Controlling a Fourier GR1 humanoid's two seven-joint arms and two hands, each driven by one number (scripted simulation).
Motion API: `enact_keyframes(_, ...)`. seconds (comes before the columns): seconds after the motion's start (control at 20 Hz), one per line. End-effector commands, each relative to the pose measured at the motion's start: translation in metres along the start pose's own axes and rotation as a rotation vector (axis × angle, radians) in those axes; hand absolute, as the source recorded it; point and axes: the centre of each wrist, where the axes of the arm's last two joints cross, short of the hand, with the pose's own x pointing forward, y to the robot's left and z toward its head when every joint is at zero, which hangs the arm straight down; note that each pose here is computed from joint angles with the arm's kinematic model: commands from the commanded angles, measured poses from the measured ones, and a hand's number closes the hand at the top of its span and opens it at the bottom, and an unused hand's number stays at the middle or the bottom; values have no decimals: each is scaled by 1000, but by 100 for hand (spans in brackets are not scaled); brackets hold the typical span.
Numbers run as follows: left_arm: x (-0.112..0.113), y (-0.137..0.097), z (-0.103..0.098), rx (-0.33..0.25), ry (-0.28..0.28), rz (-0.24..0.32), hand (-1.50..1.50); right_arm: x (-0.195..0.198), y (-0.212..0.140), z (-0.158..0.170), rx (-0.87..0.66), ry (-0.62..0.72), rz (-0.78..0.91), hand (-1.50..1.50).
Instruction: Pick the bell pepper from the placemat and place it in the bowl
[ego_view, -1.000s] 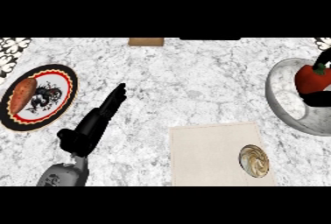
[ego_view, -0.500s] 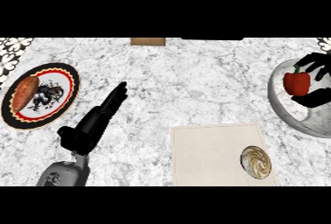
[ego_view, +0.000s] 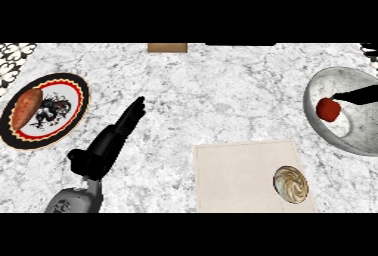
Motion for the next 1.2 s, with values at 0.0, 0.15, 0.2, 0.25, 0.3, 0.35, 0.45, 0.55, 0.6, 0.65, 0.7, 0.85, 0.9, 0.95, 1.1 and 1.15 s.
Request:
enact_keyframes(0.0,-5,1,4,6,6,13,0,-3,-32,-6,-144,22,-170,-150)
enact_keyframes(0.15,-1,6,7,-3,2,4,0,-40,-53,10,-213,95,-273,-150)
enact_keyframes(0.2,9,10,-3,22,5,1,0,-39,-57,11,-205,112,-281,-150)
enact_keyframes(0.25,2,3,2,3,-9,4,0,-45,-71,11,-208,131,-307,-150)
enact_keyframes(0.3,5,-5,-6,9,-11,9,0,-40,-78,4,-220,154,-350,-150)
enact_keyframes(0.35,6,-18,-1,10,-11,6,0,-62,-80,21,-230,156,-351,-150)
enact_keyframes(0.45,-3,1,10,13,-4,7,0,-98,-95,49,-282,195,-364,-150)
enact_keyframes(0.55,7,4,5,8,-9,-5,0,-107,-121,58,-331,184,-412,-150)
enact_keyframes(0.6,7,-9,2,-5,-9,4,0,-121,-121,69,-341,207,-399,-150)
enact_keyframes(0.65,-4,-14,6,-2,-1,5,0,-132,-129,81,-362,192,-398,-150)
enact_keyframes(0.7,3,-8,-6,-1,0,6,0,-139,-113,83,-350,195,-414,-150)
enact_keyframes(0.85,5,4,1,1,-19,6,0,-155,-147,110,-393,204,-444,-150)
enact_keyframes(0.9,11,0,2,2,-15,-10,0,-166,-156,129,-387,190,-458,-150)
enact_keyframes(0.95,14,1,2,5,-20,0,0,-163,-167,128,-384,184,-442,-150)
enact_keyframes(1.1,7,2,-4,6,-6,9,0,-182,-158,153,-323,151,-492,-150)
enact_keyframes(1.15,5,2,-10,1,-17,8,0,-182,-157,152,-305,179,-461,-150)
